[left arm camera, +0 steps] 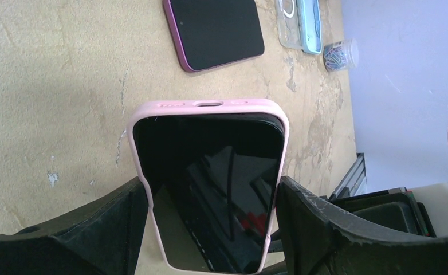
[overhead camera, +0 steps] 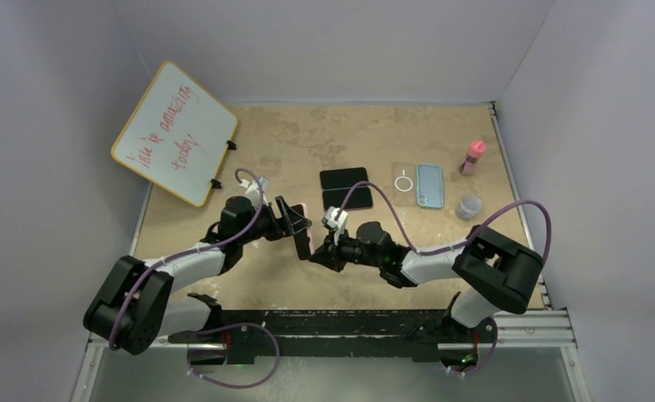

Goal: Take the phone out of the phone case
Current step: Remove the phone case from the phone.

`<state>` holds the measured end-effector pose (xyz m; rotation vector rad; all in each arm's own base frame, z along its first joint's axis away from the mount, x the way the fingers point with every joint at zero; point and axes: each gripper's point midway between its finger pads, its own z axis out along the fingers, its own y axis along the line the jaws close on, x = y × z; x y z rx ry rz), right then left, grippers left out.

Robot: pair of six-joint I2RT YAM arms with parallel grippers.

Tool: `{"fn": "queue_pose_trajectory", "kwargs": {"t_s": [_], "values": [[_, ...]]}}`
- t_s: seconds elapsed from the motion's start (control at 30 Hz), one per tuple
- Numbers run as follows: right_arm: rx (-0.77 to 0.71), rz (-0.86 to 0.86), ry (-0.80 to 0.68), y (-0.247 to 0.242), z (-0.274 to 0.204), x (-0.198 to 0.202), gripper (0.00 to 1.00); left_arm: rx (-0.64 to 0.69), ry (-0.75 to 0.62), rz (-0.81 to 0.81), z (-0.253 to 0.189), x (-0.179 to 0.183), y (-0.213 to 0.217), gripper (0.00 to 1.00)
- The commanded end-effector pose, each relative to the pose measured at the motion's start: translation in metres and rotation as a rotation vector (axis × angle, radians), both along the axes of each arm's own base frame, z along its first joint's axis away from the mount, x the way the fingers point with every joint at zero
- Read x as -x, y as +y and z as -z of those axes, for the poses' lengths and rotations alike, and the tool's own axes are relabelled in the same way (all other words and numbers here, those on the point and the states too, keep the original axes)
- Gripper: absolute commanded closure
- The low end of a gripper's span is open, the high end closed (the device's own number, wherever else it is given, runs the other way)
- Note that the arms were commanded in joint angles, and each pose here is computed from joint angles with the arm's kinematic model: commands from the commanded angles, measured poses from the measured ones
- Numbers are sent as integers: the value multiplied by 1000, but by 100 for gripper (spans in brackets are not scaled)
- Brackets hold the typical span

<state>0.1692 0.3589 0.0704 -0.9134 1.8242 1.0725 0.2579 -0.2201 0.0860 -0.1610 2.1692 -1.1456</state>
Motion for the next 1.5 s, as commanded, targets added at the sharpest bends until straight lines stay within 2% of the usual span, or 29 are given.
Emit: {"fn": "queue_pose_trajectory", "kwargs": {"t_s": [0.0,0.33,0.53,0.7,0.77,0.93,1.1,1.2,1.3,1.47], "values": [[-164,-266,-229,40,-66,19,100,108,-76,107,-44,-3,-25,100],[-97,-344,-309,50,-62,15,100,113,-82,150,-48,1,-29,100],[-6,-234,-288,42,-48,-4,100,99,-110,158,-55,3,-27,100],[-10,-143,-194,31,-39,-5,99,87,-168,147,-61,3,-23,100],[-26,-102,-145,22,-37,-3,92,79,-199,138,-62,2,-21,100],[-126,48,-11,-4,-50,-14,63,76,-284,115,-60,2,-15,100],[-254,142,68,-24,-73,-25,50,91,-395,101,-66,4,-10,100],[-274,170,92,-24,-83,-28,44,82,-465,101,-72,6,-7,100],[-287,285,151,-33,-86,-46,41,72,-539,105,-80,9,-4,100],[-361,384,241,-39,-98,-62,39,61,-679,95,-95,17,4,100]]}}
